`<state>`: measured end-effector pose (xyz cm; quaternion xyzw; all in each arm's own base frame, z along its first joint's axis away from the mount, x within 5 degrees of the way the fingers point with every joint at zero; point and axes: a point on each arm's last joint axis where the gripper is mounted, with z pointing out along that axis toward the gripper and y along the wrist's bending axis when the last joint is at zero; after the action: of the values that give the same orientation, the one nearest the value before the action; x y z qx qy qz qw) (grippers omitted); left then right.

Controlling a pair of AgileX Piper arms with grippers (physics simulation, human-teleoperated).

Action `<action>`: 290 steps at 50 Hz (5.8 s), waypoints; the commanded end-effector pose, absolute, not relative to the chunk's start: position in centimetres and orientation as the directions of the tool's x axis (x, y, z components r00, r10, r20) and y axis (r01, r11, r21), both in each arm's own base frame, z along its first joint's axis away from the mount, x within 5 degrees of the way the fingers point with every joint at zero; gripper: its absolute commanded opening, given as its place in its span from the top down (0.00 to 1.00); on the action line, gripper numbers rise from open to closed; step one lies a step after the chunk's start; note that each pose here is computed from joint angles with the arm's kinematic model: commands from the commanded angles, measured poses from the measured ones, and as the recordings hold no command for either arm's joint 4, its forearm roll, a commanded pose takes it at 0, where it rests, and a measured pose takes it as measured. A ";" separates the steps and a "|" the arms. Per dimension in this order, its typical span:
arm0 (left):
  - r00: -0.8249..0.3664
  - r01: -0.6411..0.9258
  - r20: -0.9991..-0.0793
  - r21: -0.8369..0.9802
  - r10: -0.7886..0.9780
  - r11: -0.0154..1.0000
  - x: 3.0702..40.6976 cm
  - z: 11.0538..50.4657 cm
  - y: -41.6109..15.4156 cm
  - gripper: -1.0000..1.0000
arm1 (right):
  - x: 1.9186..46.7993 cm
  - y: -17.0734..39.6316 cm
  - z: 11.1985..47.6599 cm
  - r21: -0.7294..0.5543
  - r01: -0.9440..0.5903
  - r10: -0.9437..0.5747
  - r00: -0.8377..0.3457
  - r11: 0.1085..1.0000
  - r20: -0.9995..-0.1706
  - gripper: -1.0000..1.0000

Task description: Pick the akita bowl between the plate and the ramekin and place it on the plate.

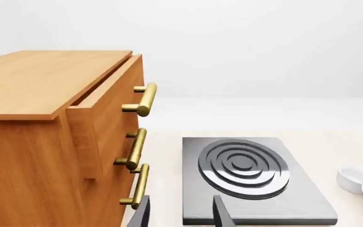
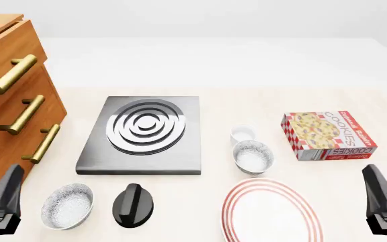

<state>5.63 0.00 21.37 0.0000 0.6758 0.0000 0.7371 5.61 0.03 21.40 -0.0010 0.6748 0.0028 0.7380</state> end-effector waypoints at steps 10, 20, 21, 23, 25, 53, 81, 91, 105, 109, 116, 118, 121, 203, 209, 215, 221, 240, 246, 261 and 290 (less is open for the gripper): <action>0.086 0.000 -0.996 0.000 0.000 1.000 5.7 21.4 0.0 0.00 | 5.3 0.2 22.9 0.010 -0.043 0.013 0.086 0.999 -0.996 0.00; 0.086 0.000 -0.996 0.000 0.000 1.000 5.7 21.4 0.0 0.00 | 3.7 0.4 27.5 -0.023 -0.096 -0.012 0.108 0.995 -0.994 0.00; 0.086 0.000 -0.996 0.000 0.000 1.000 5.7 21.4 0.0 0.00 | 3.5 0.3 28.0 -0.037 -0.089 -0.028 0.104 0.995 -0.994 0.00; 0.086 0.000 -0.996 0.000 0.000 1.000 5.7 21.4 0.0 0.00 | 3.1 0.3 28.8 -0.031 -0.098 -0.021 0.110 0.995 -0.994 0.00; 0.086 0.000 -0.996 0.000 0.000 1.000 5.7 21.4 0.0 0.00 | 2.9 0.3 29.2 -0.030 -0.106 -0.018 0.112 0.994 -0.994 0.00; 0.086 0.000 -0.996 0.000 0.000 1.000 5.7 21.4 0.0 0.00 | 6.4 1.1 44.2 -0.010 -0.171 -0.006 0.026 0.985 -1.000 0.00; 0.086 0.000 -0.996 0.000 0.000 1.000 5.7 21.4 0.0 0.00 | 14.5 1.8 48.5 0.038 -0.111 0.008 -0.256 0.993 -0.967 0.00; 0.086 0.000 -0.996 0.000 0.000 1.000 5.7 21.4 0.0 0.00 | 16.4 2.0 47.5 0.113 -0.077 0.079 -0.355 0.991 -0.931 0.00; 0.086 0.000 -0.996 0.000 0.000 1.000 5.7 21.4 0.0 0.00 | 19.4 2.2 43.3 0.132 -0.031 0.097 -0.523 0.991 -0.847 0.00; 0.086 0.000 -0.996 0.000 0.000 1.000 5.7 21.4 0.0 0.00 | 19.7 2.5 42.9 0.147 -0.033 0.106 -0.540 0.989 -0.835 0.00; 0.086 0.000 -0.996 0.000 0.000 1.000 5.7 21.4 0.0 0.00 | 21.7 3.3 40.6 0.177 -0.020 0.131 -0.594 0.984 -0.794 0.00; 0.086 0.000 -0.996 0.000 0.000 1.000 5.7 21.4 0.0 0.00 | 22.1 3.1 40.0 0.174 -0.012 0.133 -0.600 0.985 -0.789 0.00; 0.086 0.000 -0.996 0.000 0.000 1.000 5.7 21.4 0.0 0.00 | 22.6 3.2 39.2 0.179 -0.004 0.140 -0.611 0.984 -0.779 0.00; 0.086 0.000 -0.996 0.000 0.000 1.000 5.7 21.4 0.0 0.00 | 28.7 3.2 26.3 0.158 0.060 0.151 -0.728 0.986 -0.669 0.00; 0.086 0.000 -0.996 0.000 0.000 1.000 5.7 21.4 0.0 0.00 | 28.5 3.2 26.0 0.158 0.060 0.151 -0.732 0.986 -0.664 0.00; 0.086 0.000 -0.996 0.000 0.000 1.000 5.7 21.4 0.0 0.00 | 28.5 3.4 25.3 0.160 0.058 0.150 -0.740 0.985 -0.656 0.00; 0.086 0.000 -0.996 0.000 0.000 1.000 5.7 21.4 0.0 0.00 | 28.5 3.7 24.9 0.163 0.052 0.147 -0.745 0.985 -0.650 0.00; 0.086 0.000 -0.996 0.000 0.000 1.000 5.7 21.4 0.0 0.00 | 28.1 4.6 23.1 0.172 0.042 0.143 -0.765 0.984 -0.628 0.00; 0.086 0.000 -0.996 0.000 0.000 1.000 5.7 21.4 0.0 0.00 | 28.0 4.9 22.2 0.173 0.039 0.140 -0.774 0.984 -0.618 0.00; 0.086 0.000 -0.996 0.000 0.000 1.000 5.7 21.4 0.0 0.00 | 28.4 5.2 21.5 0.187 0.050 0.156 -0.776 0.981 -0.612 0.00; 0.086 0.000 -0.996 0.000 0.000 1.000 5.7 21.4 0.0 0.00 | 28.8 5.4 18.4 0.195 0.071 0.174 -0.792 0.978 -0.586 0.00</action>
<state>5.66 0.00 21.44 0.0000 0.6761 0.0000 0.7368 28.90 5.35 19.57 0.0616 0.9411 0.0817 0.3221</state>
